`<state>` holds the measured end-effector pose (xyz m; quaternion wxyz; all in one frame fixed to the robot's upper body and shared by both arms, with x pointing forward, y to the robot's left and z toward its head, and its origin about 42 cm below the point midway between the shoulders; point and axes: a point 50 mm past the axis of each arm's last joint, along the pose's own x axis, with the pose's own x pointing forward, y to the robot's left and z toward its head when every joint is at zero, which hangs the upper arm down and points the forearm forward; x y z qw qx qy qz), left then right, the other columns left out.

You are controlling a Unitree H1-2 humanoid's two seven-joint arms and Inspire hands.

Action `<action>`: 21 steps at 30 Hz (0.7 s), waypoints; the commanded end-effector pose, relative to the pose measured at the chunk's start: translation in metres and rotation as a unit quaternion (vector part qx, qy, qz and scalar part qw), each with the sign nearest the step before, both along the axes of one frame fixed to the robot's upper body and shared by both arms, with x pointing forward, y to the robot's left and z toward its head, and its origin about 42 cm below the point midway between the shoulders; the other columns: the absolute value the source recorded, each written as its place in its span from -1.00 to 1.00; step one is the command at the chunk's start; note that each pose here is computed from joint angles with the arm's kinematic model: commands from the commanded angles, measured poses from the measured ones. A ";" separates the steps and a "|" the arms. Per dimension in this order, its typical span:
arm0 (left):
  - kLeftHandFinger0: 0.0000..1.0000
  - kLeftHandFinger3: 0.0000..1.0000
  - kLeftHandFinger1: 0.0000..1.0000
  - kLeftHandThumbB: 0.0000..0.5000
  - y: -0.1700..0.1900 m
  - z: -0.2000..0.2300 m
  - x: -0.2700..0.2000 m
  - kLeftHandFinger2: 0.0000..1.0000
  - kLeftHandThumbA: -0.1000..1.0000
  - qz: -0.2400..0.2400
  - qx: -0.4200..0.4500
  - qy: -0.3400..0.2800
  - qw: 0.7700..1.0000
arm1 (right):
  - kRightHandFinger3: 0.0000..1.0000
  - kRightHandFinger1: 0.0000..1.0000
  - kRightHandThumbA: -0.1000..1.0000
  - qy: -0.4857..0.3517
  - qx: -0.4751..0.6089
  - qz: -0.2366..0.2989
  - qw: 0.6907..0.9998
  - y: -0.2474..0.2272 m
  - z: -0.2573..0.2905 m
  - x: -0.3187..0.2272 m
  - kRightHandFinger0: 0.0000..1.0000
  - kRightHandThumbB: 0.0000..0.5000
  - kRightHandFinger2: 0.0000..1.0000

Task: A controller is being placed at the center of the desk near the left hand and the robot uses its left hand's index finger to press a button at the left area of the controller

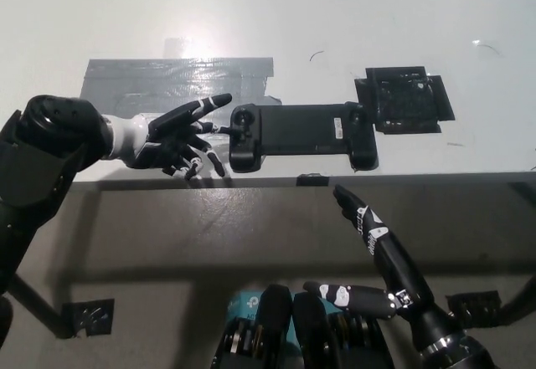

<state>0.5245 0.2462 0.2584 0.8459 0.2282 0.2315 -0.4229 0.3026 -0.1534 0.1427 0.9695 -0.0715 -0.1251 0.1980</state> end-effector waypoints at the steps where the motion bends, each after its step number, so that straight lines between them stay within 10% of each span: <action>1: -1.00 1.00 -0.81 0.95 0.010 -0.076 -0.027 -0.31 1.00 0.003 0.060 0.085 0.995 | 1.00 1.00 1.00 -0.017 0.012 0.012 1.000 0.006 0.012 -0.001 1.00 0.16 1.00; 11: -0.91 1.00 -0.80 0.88 0.010 -0.034 -0.027 -0.28 1.00 -0.007 0.032 0.037 0.999 | 1.00 1.00 0.99 -0.016 0.010 0.017 1.000 0.007 0.012 -0.003 1.00 0.15 1.00; 21: -1.00 1.00 -1.00 0.62 0.003 0.079 -0.091 -0.53 1.00 -0.054 -0.207 -0.168 0.962 | 1.00 1.00 0.93 -0.021 0.010 0.019 1.000 0.004 0.016 0.001 1.00 0.05 1.00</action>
